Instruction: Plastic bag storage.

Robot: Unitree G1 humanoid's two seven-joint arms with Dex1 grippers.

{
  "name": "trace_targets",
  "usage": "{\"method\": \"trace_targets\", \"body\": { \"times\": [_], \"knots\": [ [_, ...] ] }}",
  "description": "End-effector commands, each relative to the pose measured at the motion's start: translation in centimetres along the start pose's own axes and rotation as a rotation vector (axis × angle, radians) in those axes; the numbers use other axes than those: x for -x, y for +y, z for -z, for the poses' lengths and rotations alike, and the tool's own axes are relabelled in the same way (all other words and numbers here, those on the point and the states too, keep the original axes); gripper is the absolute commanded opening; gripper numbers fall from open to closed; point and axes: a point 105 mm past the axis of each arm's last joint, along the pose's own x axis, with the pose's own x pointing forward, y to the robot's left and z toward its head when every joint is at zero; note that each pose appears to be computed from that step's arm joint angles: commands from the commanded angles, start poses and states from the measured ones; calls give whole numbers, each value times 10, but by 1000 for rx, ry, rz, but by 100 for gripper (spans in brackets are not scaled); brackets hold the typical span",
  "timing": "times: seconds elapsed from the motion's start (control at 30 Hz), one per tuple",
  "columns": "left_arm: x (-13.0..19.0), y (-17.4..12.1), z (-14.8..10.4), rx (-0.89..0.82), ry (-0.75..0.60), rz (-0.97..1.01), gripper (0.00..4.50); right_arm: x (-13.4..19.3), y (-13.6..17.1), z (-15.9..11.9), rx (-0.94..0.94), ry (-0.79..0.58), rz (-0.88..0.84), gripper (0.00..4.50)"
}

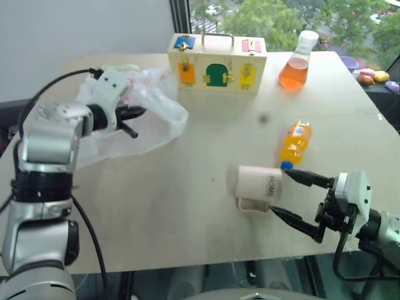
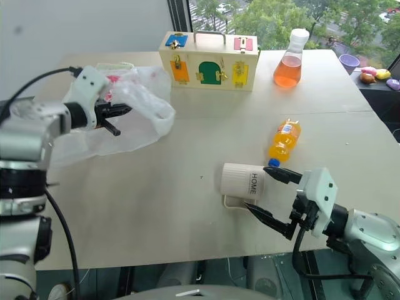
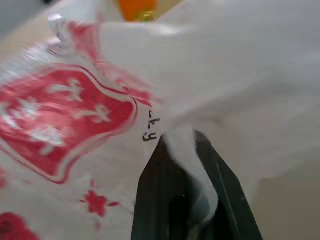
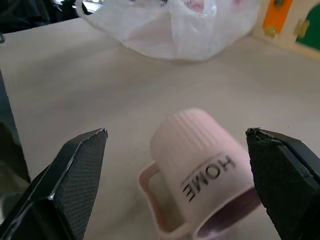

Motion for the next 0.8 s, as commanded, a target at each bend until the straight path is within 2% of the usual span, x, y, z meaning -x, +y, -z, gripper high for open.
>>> {"method": "trace_targets", "body": {
  "times": [0.03, 0.1, 0.27, 0.4, 0.53, 0.63, 0.8],
  "knots": [
    [-1, -32, -47, 185, -53, 169, 5, 1, -6, 7, -79, 27, 41, 450],
    [-5, -39, -61, 263, -53, 187, 5, -2, -8, 14, -154, 41, 51, 450],
    [-15, -47, -82, 297, -57, 188, 5, -17, -30, 34, -294, 54, 123, 450],
    [-20, -50, -85, 276, -57, 174, 0, -24, -39, 38, -345, 45, 144, 330],
    [-26, -52, -85, 265, -61, 167, 0, -39, -20, 32, -411, 16, -7, 130],
    [-31, -52, -85, 252, -61, 158, 0, -53, -7, 20, -459, -24, -129, 4],
    [-38, -53, -85, 248, -66, 161, 0, -69, 1, 6, -513, -71, -211, 4]
  ]
}}
